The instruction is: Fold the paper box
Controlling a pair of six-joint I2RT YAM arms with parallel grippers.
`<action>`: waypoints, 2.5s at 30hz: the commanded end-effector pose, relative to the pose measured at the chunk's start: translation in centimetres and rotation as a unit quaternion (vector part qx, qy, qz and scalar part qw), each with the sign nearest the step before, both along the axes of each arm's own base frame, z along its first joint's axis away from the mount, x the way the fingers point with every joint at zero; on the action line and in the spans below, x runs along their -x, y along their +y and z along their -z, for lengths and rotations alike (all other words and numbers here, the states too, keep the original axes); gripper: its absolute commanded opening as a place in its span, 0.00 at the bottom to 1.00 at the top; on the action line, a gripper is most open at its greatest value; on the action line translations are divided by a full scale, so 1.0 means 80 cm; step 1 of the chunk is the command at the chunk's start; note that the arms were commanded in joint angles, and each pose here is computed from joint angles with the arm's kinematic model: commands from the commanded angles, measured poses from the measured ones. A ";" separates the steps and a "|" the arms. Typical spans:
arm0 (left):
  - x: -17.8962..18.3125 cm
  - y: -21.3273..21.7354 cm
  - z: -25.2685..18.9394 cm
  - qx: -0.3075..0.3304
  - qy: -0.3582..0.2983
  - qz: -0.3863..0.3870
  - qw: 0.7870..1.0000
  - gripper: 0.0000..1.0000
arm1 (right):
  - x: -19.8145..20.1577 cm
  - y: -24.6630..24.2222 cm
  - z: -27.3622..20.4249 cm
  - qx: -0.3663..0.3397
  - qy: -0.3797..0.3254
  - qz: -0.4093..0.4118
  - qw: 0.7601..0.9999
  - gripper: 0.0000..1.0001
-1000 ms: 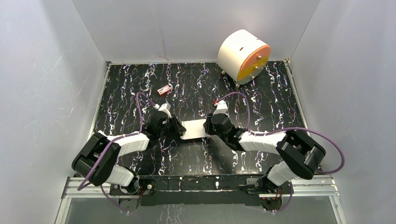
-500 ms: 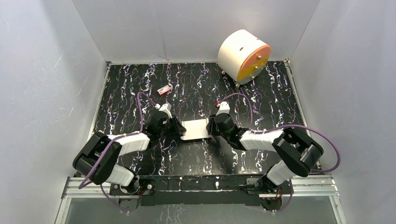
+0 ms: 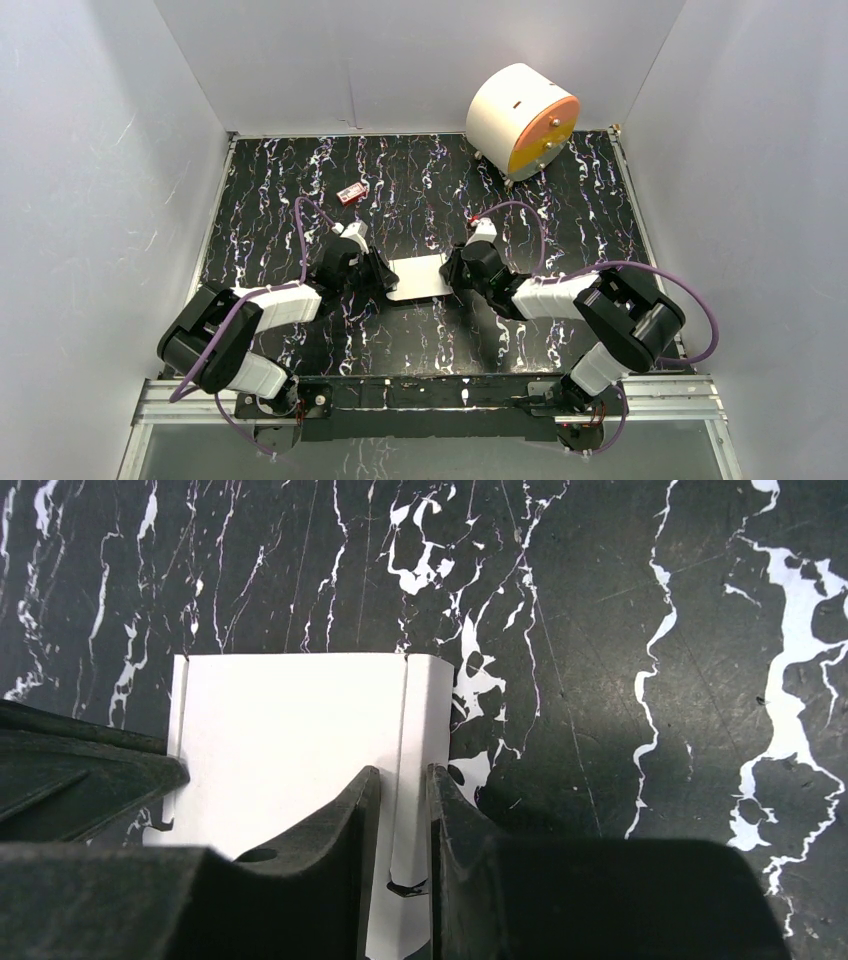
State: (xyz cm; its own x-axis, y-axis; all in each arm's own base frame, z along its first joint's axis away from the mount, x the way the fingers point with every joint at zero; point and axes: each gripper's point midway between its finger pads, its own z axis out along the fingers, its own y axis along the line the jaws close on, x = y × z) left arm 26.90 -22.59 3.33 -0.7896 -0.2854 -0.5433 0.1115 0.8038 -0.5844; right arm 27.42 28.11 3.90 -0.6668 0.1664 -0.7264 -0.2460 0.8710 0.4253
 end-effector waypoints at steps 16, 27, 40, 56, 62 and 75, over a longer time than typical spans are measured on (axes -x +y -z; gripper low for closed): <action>0.037 0.014 0.025 -0.042 0.026 0.015 0.999 0.25 | 0.074 -0.008 0.011 -0.005 0.044 -0.029 0.999 0.29; 0.015 0.015 -0.010 -0.019 -0.009 -0.007 1.000 0.45 | 0.022 -0.037 -0.055 -0.029 -0.039 0.023 0.999 0.42; -0.017 -0.006 -0.015 0.001 -0.015 -0.005 1.000 0.48 | 0.003 -0.017 -0.050 -0.068 -0.016 -0.001 0.998 0.42; 0.011 -0.019 0.032 0.019 0.046 0.032 0.998 0.21 | 0.025 -0.006 0.028 -0.040 0.073 -0.033 0.996 0.28; 0.033 -0.028 0.049 0.015 0.060 0.049 0.997 0.20 | 0.047 -0.008 0.054 -0.034 0.108 -0.047 0.992 0.27; 0.028 -0.035 -0.001 -0.003 -0.007 0.037 0.999 0.35 | 0.039 0.003 0.019 -0.018 0.072 -0.070 0.995 0.38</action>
State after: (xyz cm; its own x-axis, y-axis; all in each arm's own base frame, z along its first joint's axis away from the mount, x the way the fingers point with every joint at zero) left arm 28.47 -24.16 3.42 -0.7261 -0.3500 -0.5918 0.1135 0.7879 -0.6052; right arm 28.33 27.13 3.82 -0.6842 0.2725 -0.6764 -0.2100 0.8146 0.5406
